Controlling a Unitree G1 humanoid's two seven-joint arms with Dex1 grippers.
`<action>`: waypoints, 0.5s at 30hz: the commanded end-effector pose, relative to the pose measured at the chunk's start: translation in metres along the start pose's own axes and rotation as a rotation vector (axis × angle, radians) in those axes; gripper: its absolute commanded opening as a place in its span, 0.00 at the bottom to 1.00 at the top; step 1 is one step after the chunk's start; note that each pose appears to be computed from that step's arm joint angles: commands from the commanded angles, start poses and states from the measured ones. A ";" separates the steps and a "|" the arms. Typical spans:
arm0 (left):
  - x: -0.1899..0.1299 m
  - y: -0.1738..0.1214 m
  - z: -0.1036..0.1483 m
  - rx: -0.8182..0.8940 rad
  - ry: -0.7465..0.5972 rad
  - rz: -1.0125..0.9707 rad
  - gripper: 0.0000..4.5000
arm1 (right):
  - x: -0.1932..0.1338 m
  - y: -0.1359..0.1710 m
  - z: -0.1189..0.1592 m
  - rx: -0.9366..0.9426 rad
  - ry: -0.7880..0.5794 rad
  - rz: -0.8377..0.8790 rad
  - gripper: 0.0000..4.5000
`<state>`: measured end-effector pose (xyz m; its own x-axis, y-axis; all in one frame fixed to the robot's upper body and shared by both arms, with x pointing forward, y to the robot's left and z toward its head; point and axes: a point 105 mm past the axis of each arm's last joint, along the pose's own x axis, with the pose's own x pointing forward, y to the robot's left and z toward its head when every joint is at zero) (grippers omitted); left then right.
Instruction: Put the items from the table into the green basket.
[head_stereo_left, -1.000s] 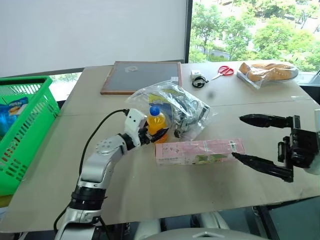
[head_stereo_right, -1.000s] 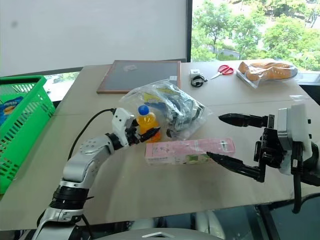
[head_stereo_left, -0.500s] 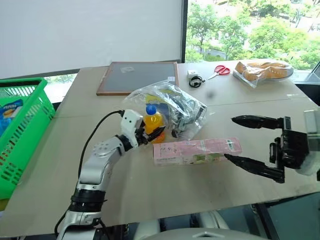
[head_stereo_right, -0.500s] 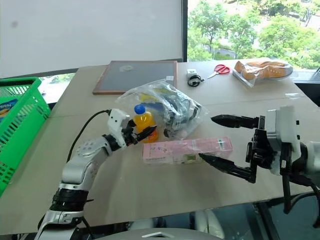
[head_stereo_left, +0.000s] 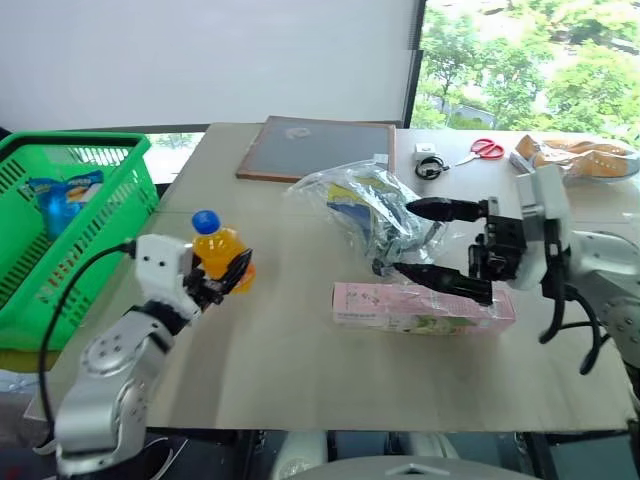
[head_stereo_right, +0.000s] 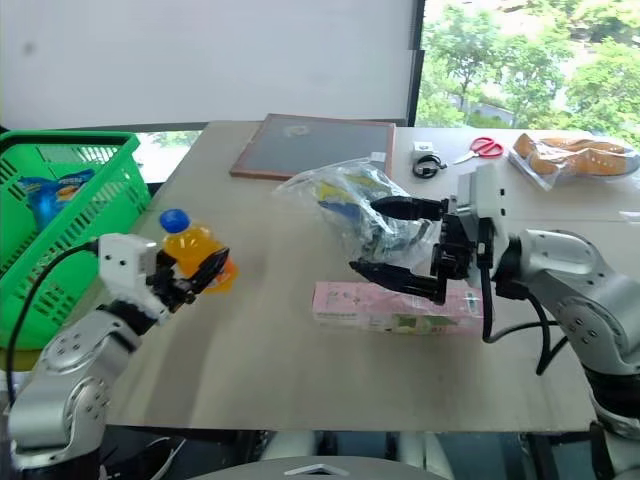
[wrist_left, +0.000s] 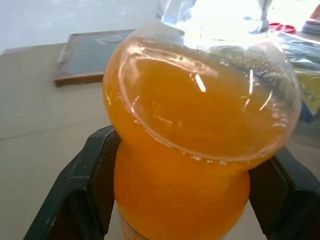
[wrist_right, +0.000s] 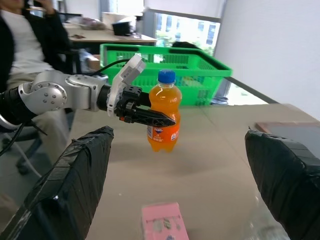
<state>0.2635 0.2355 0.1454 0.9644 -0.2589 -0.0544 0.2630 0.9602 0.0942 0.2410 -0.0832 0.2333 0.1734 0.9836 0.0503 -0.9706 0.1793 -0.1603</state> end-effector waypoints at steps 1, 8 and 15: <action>-0.010 -0.001 0.035 0.050 -0.115 0.036 0.64 | 0.006 -0.003 0.005 -0.049 -0.025 0.035 1.00; -0.012 0.062 0.100 0.082 -0.257 0.252 0.64 | 0.028 -0.039 0.008 -0.114 -0.022 -0.149 1.00; -0.014 0.171 0.159 0.179 -0.294 0.544 0.64 | 0.053 -0.048 0.021 -0.110 -0.020 -0.238 1.00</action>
<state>0.2990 0.3701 0.3006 0.9480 0.1817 0.2613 -0.2307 0.9578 0.1712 0.2955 -0.0425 0.2534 0.3744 0.9207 0.1099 -0.8937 0.3899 -0.2220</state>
